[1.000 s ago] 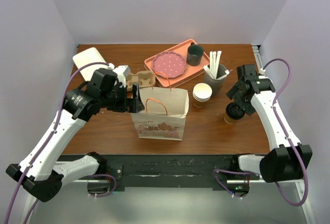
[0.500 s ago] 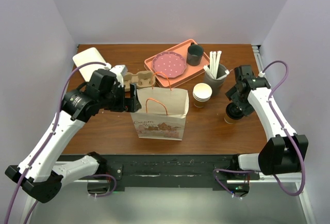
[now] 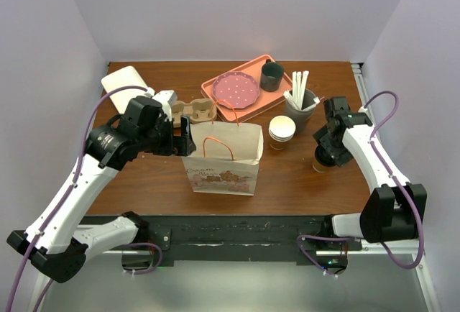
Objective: Pack the takeout coffee
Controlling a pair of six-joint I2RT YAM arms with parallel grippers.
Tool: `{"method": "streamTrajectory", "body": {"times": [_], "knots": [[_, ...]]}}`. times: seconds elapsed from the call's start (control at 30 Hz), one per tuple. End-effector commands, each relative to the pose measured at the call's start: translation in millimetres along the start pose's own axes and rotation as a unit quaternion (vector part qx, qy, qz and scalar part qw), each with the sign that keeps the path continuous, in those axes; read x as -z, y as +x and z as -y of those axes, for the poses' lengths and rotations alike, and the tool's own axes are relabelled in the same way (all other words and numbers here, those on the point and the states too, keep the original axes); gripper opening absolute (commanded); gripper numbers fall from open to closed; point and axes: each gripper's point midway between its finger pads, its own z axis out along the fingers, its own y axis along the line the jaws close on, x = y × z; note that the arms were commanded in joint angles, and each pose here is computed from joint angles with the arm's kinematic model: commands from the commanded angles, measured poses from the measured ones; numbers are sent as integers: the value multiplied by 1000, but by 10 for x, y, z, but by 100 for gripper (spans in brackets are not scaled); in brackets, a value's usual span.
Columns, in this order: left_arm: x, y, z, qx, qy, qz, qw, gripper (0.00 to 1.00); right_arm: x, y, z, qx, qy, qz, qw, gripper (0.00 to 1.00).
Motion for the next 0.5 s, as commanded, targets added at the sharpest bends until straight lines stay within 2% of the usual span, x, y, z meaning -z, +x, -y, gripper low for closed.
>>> {"method": "streamTrajectory", "body": {"times": [0.0,0.1,0.37,0.47], "knots": [[51,-51,-6,-12,-1,14,1000,96,-35,-109,-39,-36,-14,33,999,87],[65,-41,-9,-16,0,14,1000,96,-55,-115,-64,-44,-27,39,998,86],[56,-49,-5,-18,0,15,1000,96,-90,-84,-4,-35,-19,41,998,72],[61,-64,-50,-19,-12,19,1000,97,-91,-90,-9,-32,-21,42,998,71]]}}
